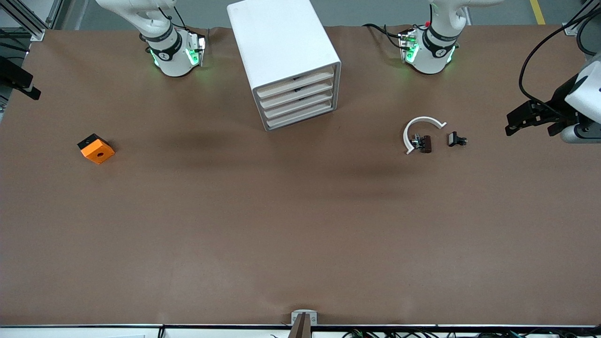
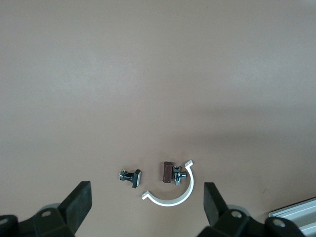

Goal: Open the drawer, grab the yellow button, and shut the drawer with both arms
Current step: 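Move the left gripper from rest toward the white cabinet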

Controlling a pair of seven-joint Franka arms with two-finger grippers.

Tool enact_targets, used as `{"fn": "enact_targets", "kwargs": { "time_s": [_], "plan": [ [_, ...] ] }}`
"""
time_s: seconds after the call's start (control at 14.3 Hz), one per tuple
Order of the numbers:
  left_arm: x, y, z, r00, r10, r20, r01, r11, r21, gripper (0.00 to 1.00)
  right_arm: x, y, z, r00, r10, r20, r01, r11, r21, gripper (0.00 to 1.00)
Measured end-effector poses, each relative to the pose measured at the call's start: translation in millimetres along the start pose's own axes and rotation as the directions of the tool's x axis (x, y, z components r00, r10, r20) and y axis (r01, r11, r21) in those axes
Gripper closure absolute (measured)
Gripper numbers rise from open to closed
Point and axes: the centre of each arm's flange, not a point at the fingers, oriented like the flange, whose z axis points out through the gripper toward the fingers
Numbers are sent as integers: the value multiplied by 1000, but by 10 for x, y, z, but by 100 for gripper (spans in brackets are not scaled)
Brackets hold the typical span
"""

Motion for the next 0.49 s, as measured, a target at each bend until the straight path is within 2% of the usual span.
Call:
{"fn": "enact_targets", "kwargs": {
  "time_s": [0.49],
  "plan": [
    [-1,5,-2,1000,1,0,-1,1000,0,0,200,2,304,999,1,53,-1,1000,-3,0]
  ]
}}
